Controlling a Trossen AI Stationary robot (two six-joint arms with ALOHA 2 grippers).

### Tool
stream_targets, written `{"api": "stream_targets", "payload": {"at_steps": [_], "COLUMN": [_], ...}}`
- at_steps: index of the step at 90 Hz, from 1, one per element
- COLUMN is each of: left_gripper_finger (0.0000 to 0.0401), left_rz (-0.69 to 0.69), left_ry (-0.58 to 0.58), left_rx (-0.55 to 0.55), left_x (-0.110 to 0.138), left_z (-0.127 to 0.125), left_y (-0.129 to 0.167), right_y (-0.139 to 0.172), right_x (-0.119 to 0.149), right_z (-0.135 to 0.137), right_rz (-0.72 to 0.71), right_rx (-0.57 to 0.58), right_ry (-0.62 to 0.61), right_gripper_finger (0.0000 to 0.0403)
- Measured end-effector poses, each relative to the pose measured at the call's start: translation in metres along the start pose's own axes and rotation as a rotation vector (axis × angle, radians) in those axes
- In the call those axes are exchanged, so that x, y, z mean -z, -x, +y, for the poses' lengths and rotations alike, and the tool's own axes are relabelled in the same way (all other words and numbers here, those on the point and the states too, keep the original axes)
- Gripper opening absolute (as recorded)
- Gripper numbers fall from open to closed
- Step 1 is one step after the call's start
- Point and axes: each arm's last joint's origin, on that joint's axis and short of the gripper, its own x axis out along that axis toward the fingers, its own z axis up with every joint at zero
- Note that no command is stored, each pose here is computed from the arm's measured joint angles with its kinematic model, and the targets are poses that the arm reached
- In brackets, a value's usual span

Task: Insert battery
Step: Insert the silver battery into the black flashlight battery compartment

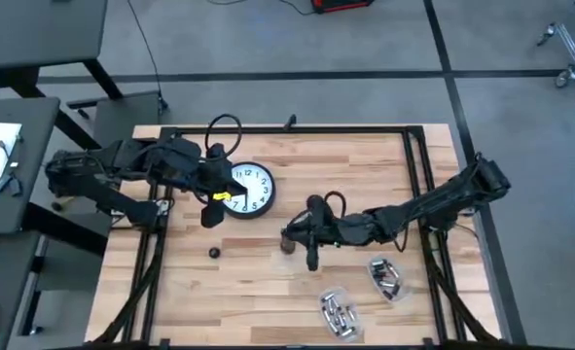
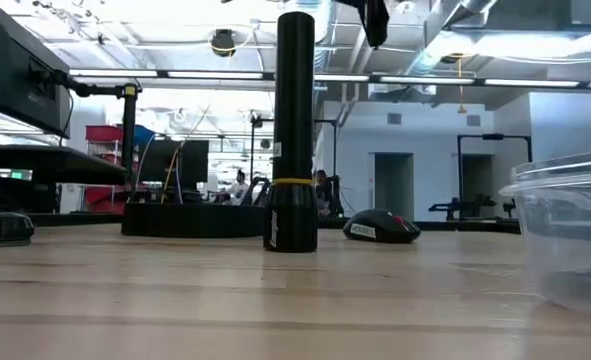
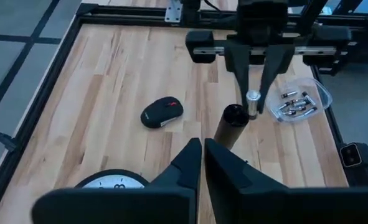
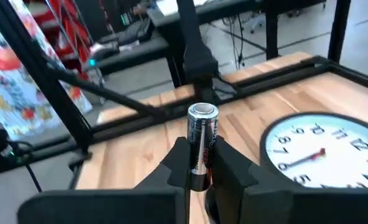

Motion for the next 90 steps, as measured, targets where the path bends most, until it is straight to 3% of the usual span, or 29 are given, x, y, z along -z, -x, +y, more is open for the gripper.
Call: {"api": "stream_targets", "payload": {"at_steps": [76, 90], "left_gripper_finger": [0.0000, 0.0000], "left_rz": [-0.001, -0.002], "left_ry": [-0.003, -0.002], "left_rx": [0.001, 0.001], "left_x": [-0.0001, -0.0002], "left_z": [0.0000, -0.0001], "left_y": [0.0000, 0.0000], "right_y": [-0.0004, -0.0008], "right_x": [0.0063, 0.0063], "right_z": [-0.0048, -0.0056], "right_rz": [0.068, 0.070], "right_rx": [0.035, 0.036], "right_ry": [0.031, -0.007], "right_gripper_finger": [0.0024, 0.0024]}}
